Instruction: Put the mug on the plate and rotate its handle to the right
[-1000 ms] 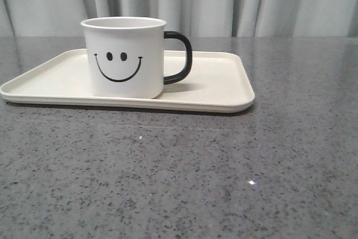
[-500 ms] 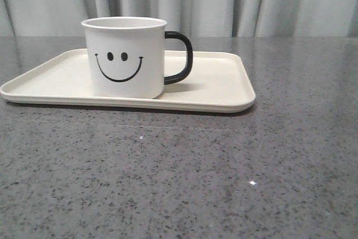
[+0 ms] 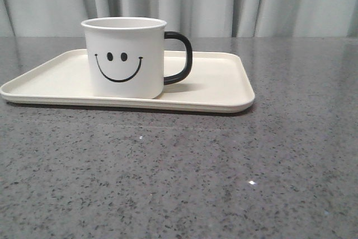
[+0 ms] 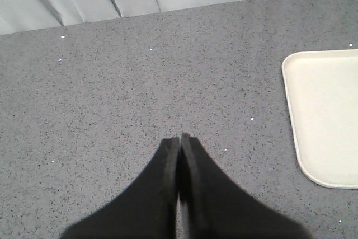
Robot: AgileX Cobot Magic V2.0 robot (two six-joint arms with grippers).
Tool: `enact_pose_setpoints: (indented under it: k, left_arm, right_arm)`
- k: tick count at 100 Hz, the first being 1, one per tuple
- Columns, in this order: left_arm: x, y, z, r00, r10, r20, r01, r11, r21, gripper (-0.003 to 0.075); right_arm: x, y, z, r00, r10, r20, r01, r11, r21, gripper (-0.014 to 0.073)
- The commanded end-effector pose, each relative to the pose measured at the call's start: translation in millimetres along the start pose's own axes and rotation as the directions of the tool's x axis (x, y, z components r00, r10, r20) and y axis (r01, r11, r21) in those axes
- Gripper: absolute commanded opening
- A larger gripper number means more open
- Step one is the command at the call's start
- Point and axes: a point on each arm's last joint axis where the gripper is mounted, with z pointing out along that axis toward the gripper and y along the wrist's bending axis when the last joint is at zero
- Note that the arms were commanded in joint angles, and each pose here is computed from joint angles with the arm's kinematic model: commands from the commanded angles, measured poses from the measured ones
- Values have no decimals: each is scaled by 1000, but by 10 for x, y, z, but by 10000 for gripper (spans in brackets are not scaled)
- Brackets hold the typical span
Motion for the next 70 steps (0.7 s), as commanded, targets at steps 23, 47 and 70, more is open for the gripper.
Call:
enact_pose_setpoints:
  k: [23,47,70]
  left_arm:
    - [230,-20,-55,994,-12,108,11,1000,11,-20]
    - [377,-22,-100,993,-12,118,11,1000,10,-20]
    - [384,-29,-104,993,-22,113,20,1000,20,-20]
  right_arm:
    - [199,-128,73,1000,-13,22,10,993,119,-61]
    - [196,-132,68,999,-44,27,41,993,107,-61]
    - [198,-130,69,999,-43,25,40,994,105,-61]
